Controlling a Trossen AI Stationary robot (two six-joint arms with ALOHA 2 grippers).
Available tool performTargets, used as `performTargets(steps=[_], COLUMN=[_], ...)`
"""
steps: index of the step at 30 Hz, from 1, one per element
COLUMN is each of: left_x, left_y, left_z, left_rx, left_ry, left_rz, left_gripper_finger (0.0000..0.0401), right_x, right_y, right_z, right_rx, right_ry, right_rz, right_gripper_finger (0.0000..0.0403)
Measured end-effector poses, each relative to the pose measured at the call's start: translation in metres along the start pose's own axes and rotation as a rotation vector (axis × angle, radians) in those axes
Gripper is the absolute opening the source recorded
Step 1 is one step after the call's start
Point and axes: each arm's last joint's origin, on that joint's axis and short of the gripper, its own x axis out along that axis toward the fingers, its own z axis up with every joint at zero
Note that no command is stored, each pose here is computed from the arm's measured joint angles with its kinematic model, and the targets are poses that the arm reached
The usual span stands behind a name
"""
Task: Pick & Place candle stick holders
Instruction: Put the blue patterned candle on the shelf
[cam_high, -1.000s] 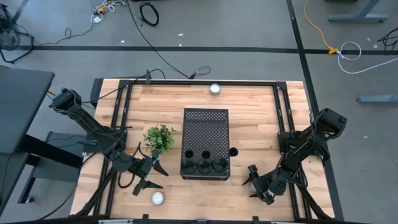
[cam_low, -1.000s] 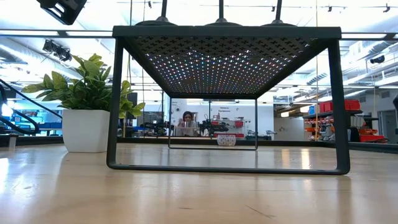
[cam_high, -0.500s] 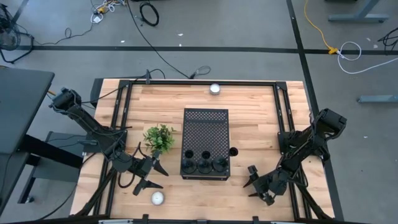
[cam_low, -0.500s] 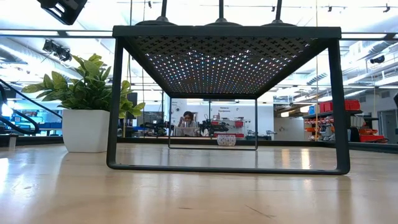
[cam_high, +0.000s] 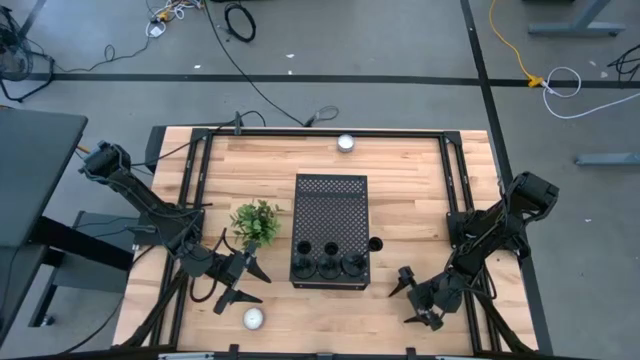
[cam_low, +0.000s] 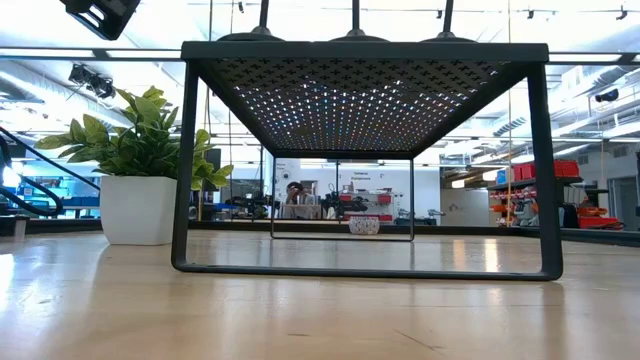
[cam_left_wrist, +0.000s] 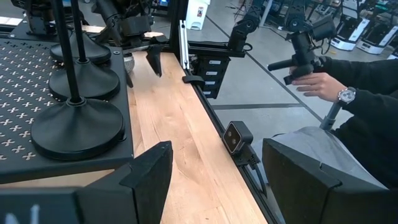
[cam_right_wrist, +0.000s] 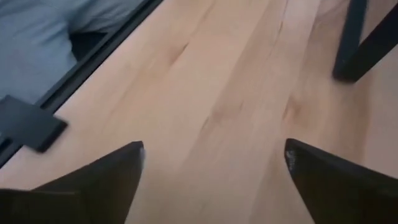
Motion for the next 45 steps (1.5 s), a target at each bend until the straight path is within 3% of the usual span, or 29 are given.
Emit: performTargets(steps=[7, 15, 22, 27, 45], left_x=[0.000, 0.000, 0.000, 0.000, 0.000], left_y=[0.000, 0.000, 0.000, 0.000, 0.000], left_z=[0.000, 0.000, 0.000, 0.000, 0.000], left_rx=[0.000, 0.000, 0.000, 0.000, 0.000], left_ry=[0.000, 0.000, -0.001, 0.000, 0.000], left_rz=[0.000, 0.000, 0.000, 0.000, 0.000], left_gripper_finger=[0.0248, 0.0248, 0.0248, 0.0248, 0.0248], right_x=[0.000, -0.002, -0.013, -0.024, -0.030], right_y=[0.000, 0.001, 0.007, 0.007, 0.002], right_z=[-0.005, -0.010, -0.012, -0.007, -0.017], right_rx=[0.052, -0.012, -0.044, -0.031, -0.005], right_ry=[0.069, 0.101, 0.109, 0.086, 0.205], right_rz=[0.037, -0.007, -0.025, -0.052, -0.091], right_gripper_finger=[0.0366, 0.0397, 0.0388, 0.0394, 0.0398])
